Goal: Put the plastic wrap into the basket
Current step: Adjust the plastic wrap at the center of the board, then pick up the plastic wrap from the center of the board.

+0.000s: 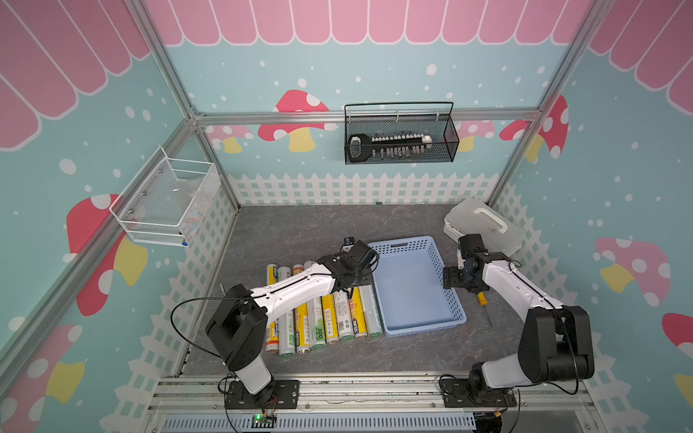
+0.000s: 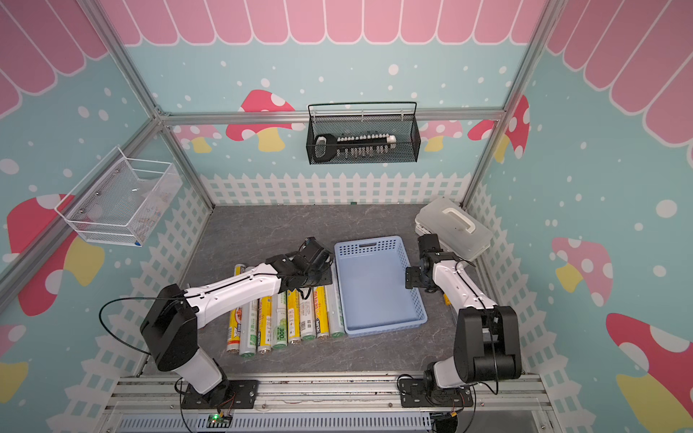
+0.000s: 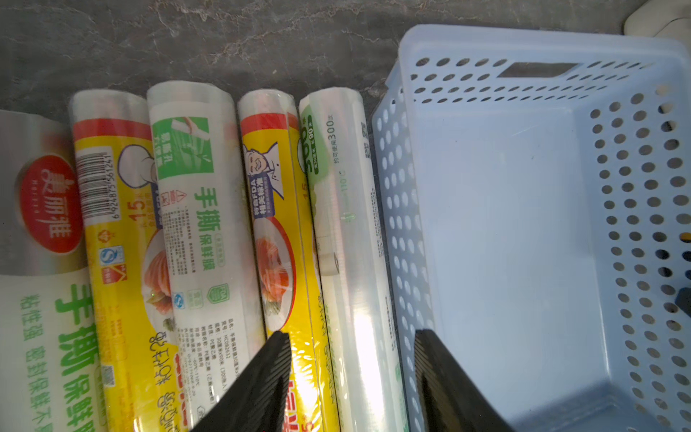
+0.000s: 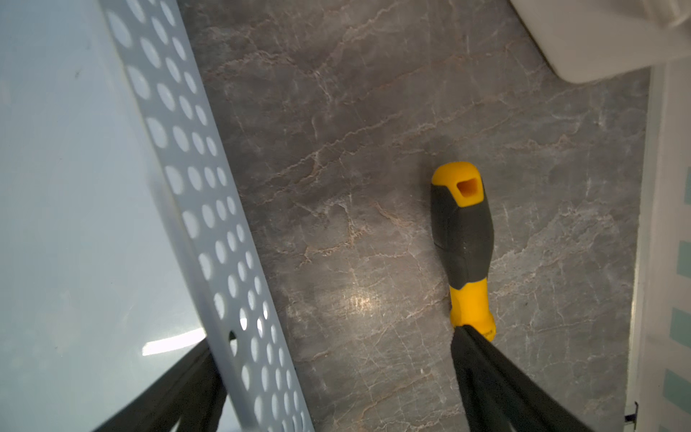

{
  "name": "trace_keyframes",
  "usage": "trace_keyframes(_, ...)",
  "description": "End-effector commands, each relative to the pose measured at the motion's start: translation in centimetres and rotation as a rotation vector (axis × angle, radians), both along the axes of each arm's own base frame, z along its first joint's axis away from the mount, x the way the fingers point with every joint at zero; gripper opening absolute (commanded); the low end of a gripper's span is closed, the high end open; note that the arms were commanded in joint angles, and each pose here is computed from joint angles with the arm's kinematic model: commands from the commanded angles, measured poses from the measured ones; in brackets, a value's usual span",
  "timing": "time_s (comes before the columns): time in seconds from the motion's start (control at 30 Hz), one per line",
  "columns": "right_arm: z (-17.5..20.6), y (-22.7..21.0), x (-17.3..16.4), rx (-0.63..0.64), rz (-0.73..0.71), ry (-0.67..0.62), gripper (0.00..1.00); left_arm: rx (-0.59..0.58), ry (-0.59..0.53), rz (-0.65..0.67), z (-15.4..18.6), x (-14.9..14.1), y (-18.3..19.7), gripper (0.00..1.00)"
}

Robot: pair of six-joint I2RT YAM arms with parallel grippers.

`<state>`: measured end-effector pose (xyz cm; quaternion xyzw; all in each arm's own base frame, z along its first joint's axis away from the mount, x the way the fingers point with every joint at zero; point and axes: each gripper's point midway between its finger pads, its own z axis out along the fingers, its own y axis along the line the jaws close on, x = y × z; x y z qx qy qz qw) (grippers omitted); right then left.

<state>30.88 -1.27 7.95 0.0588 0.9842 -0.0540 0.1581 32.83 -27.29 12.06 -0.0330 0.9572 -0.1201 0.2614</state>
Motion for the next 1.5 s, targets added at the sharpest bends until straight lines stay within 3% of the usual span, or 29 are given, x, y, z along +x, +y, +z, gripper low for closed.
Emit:
trace_keyframes(0.0, 0.3, -0.8, -0.5, -0.007, -0.042, -0.020, 0.93, -0.018, 0.003, 0.020, 0.3, 0.3, -0.7, 0.57)
trace_keyframes(0.07, 0.8, -1.7, -0.8, -0.029, -0.080, -0.028, 0.94, -0.016, 0.003, 0.022, 0.2, 0.3, -0.7, 0.56)
trace_keyframes(0.2, 3.0, 2.0, -0.2, 0.184, -0.012, -0.122, 0.89, -0.023, 0.028, 0.005, -0.4, 0.3, -1.4, 0.52)
trace_keyframes(0.33, 6.1, 1.8, -0.6, 0.180, -0.013, -0.234, 0.92, -0.017, 0.051, -0.007, -1.5, 0.3, -2.7, 0.47)
trace_keyframes(0.5, 8.9, 3.3, -0.9, 0.252, 0.050, -0.326, 0.92, 0.028, 0.064, 0.074, -3.0, 0.7, -1.8, 0.45)
trace_keyframes(0.8, 9.0, 5.3, -1.2, 0.357, 0.097, -0.317, 0.92, 0.038, 0.127, 0.063, -5.2, 0.5, -2.6, 0.53)
trace_keyframes(1.47, 8.9, 6.2, -0.8, 0.404, 0.129, -0.306, 0.93, 0.113, 0.216, 0.077, -9.8, 0.3, -2.7, 0.57)
